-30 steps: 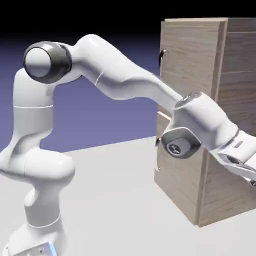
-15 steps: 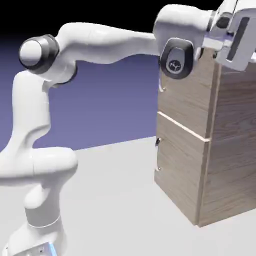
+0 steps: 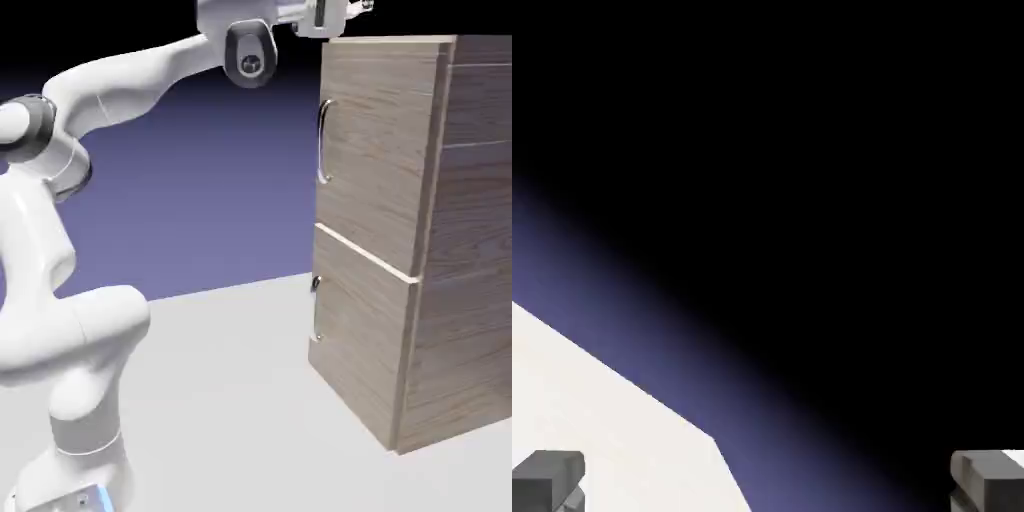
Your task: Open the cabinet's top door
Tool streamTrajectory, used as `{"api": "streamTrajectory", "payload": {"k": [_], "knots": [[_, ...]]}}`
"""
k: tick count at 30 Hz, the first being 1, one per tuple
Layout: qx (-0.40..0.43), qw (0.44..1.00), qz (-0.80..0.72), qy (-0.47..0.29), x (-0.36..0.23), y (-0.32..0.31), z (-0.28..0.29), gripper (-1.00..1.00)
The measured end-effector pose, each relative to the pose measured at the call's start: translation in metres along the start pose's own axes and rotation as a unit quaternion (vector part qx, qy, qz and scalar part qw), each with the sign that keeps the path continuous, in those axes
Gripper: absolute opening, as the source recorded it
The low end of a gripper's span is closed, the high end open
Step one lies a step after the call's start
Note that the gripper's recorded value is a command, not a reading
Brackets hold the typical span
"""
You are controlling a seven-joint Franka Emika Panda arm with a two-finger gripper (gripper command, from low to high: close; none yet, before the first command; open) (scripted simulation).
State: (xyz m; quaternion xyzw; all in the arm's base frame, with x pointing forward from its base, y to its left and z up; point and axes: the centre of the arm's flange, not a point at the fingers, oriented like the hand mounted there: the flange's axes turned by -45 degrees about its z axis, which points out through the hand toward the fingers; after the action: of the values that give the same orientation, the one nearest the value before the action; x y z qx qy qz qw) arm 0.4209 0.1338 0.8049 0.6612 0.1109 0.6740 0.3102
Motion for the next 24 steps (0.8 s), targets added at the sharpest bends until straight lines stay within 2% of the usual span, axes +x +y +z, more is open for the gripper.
{"api": "streamTrajectory", "payload": {"k": [3,7,16,24], "knots": [[0.044,0.998,0.047,0.014,0.007,-0.053,-0.033,0.00],[0.086,0.991,0.105,0.007,-0.012,-0.102,-0.061,0.00],[0.170,0.958,0.230,-0.001,-0.068,-0.183,-0.119,0.00],[0.110,0.943,0.309,-0.051,-0.201,-0.131,-0.071,0.00]]}}
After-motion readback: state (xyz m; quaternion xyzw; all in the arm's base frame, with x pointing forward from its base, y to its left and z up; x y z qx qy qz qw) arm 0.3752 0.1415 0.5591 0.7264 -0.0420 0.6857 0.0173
